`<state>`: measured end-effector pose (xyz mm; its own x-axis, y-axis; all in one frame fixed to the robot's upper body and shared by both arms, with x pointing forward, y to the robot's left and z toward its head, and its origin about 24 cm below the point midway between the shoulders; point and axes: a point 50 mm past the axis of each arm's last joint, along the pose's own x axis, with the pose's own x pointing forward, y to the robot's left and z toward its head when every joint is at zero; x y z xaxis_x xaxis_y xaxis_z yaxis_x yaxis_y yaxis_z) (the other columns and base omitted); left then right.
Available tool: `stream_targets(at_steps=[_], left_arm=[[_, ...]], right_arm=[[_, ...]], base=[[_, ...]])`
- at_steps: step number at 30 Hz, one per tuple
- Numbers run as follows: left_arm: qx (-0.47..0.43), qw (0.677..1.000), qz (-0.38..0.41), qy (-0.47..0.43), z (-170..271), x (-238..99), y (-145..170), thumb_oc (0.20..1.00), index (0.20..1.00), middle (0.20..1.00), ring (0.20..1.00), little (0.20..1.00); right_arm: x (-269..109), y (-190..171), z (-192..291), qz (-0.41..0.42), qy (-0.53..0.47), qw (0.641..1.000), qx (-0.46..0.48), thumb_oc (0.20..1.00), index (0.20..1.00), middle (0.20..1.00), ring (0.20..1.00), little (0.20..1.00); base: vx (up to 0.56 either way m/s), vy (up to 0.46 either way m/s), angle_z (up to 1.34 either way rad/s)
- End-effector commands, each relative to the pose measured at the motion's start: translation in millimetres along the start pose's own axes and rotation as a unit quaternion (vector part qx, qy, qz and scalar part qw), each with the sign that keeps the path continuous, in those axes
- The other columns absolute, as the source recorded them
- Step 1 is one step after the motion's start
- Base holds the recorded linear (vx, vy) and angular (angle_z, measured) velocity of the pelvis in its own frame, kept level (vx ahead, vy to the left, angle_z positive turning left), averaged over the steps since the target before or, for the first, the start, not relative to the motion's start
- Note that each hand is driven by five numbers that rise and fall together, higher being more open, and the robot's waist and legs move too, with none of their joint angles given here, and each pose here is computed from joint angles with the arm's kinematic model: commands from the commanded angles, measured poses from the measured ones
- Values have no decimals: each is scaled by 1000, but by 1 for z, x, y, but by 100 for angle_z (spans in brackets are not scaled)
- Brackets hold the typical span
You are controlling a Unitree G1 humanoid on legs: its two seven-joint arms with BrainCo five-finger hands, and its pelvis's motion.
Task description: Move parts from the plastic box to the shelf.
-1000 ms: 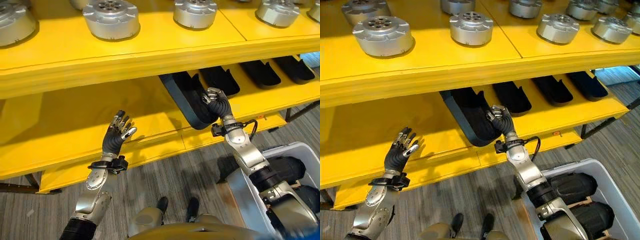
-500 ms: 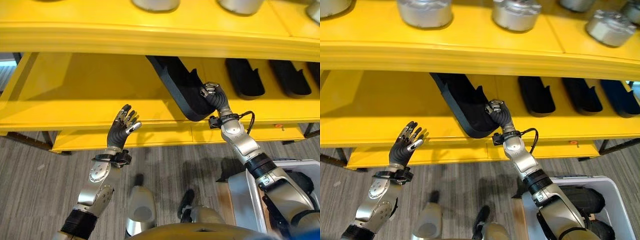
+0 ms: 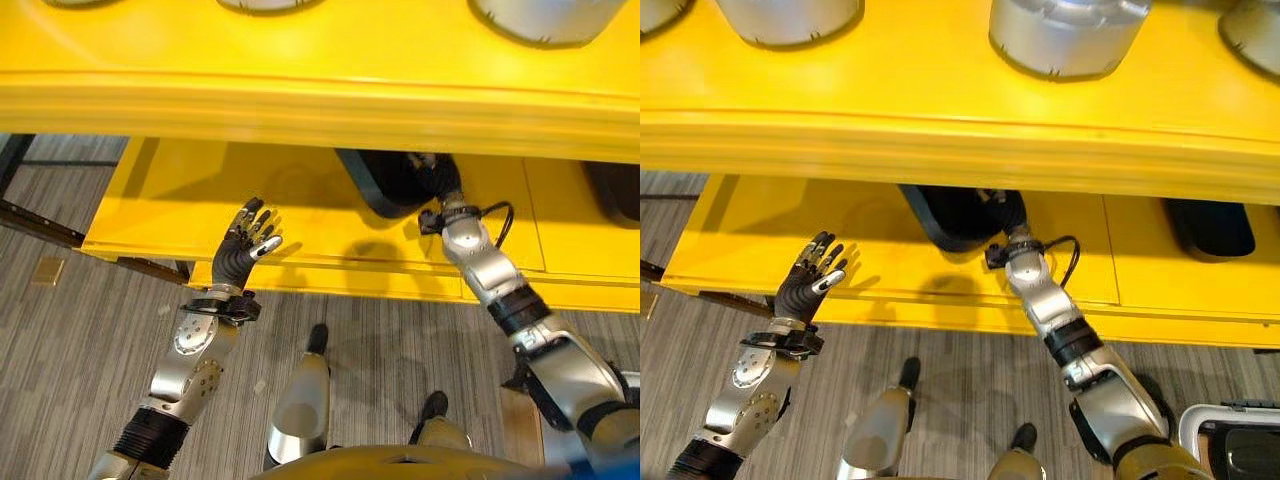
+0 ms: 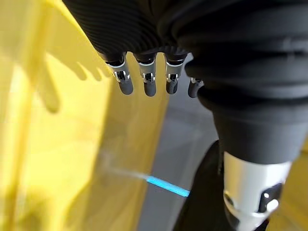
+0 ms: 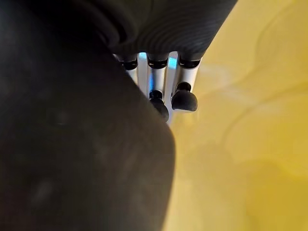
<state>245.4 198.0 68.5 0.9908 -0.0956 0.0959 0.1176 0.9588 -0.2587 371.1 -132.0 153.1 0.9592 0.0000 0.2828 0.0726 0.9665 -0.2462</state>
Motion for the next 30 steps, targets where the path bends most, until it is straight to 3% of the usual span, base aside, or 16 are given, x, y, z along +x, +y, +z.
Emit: stream_targets(at_steps=[1,10,30], left_arm=[[-11,997,-39,-63,22,1,-17,1000,1000,1000,1000,1000],[-25,993,-64,-95,32,14,-36,1000,1000,1000,1000,1000],[-26,987,-85,-130,46,27,-58,1000,1000,1000,1000,1000]], right_arm=[[29,-32,59,-80,-106,991,3,200,200,200,200,200],[66,-76,120,-185,-145,971,-38,200,200,200,200,200],[81,-127,117,-287,-60,952,-88,200,200,200,200,200]], base=[[-75,88,1],[-83,70,-4],[-28,11,-2]])
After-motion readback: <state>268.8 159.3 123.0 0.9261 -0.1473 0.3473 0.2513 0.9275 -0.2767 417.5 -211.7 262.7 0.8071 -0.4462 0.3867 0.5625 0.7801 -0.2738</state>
